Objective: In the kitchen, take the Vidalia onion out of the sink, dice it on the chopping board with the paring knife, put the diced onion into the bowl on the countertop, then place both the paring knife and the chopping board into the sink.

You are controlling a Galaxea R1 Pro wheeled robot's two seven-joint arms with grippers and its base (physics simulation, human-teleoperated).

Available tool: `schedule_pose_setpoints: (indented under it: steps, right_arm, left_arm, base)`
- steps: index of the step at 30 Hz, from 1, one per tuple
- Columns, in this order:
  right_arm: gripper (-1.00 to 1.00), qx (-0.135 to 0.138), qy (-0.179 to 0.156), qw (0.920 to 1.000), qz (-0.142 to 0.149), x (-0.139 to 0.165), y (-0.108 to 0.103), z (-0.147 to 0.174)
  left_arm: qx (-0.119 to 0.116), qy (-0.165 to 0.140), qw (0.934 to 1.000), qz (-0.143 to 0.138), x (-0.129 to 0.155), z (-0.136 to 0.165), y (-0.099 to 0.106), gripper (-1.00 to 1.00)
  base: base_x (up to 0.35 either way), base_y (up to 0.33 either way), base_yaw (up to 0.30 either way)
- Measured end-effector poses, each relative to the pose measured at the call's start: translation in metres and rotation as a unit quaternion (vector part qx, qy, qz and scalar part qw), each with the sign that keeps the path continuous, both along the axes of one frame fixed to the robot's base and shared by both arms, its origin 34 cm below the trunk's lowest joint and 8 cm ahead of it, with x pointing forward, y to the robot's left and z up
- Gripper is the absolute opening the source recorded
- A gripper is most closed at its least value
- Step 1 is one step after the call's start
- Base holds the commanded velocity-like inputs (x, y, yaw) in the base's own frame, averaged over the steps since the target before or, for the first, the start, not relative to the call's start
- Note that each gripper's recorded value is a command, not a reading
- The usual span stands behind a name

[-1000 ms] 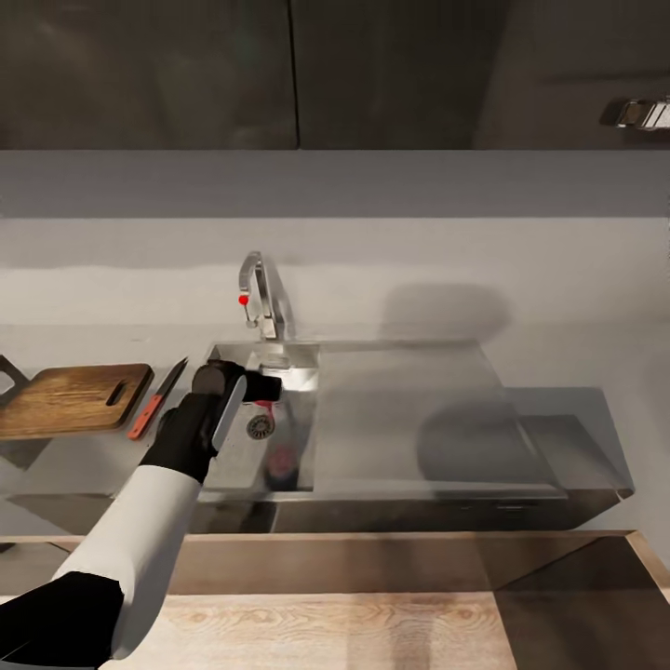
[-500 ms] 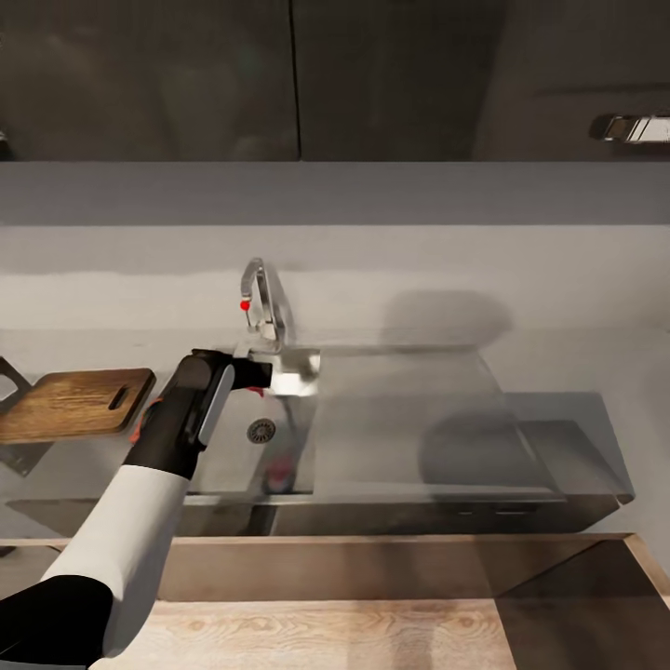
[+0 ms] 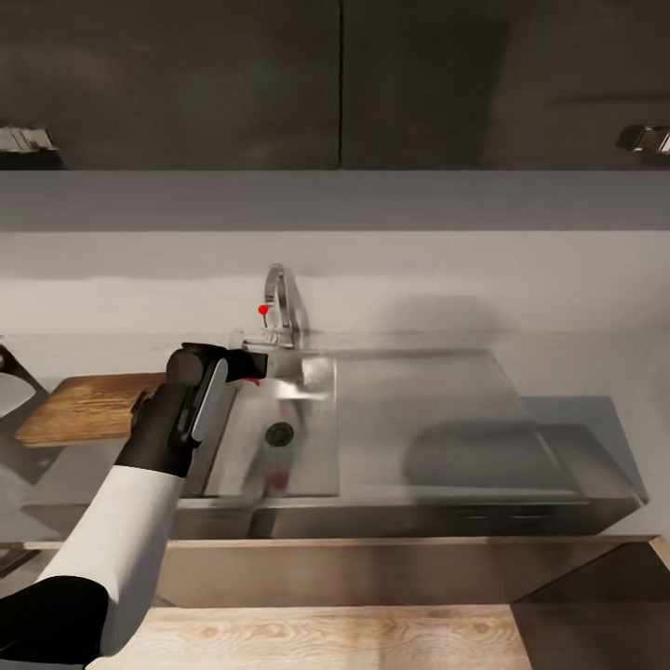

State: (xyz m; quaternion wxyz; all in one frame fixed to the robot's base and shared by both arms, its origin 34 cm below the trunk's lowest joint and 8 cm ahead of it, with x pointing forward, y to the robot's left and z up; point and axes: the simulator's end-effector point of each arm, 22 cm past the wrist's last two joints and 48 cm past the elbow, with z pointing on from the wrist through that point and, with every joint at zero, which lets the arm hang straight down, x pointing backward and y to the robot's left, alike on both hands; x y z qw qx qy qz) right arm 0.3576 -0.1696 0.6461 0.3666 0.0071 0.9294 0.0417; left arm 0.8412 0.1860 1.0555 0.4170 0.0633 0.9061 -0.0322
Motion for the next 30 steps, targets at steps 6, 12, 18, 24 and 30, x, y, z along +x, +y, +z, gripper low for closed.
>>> schedule_pose_setpoints:
  steps: [6,12,18,24,30]
  right_arm:
    - [1.00,0.000,-0.002,1.0000,0.000,0.002,0.000,0.001]
    - [1.00,0.000,-0.004,1.0000,0.000,0.003,0.000,0.002]
    - [1.00,0.000,-0.006,1.0000,0.000,0.004,0.000,0.003]
    - [1.00,-0.001,-0.007,1.0000,0.000,0.005,-0.001,0.003]
    - [1.00,-0.001,-0.008,1.0000,0.000,0.006,-0.001,0.004]
  left_arm:
    - [-0.006,-0.004,0.9999,0.010,0.001,0.005,0.010,-1.00]
    - [-0.007,-0.005,0.9999,0.011,0.001,0.008,0.010,-1.00]
    - [-0.007,-0.007,0.9999,0.011,0.000,0.010,0.011,-1.00]
    - [-0.007,-0.008,0.9999,0.011,0.000,0.012,0.010,-1.00]
    - [-0.007,-0.009,0.9999,0.011,0.000,0.013,0.010,-1.00]
  base:
    - [0.000,0.281,0.000]
    - [0.000,0.282,0.000]
    - [0.000,0.282,0.000]
    - [0.000,0.279,0.000]
    - [-0.031,0.274,0.000]
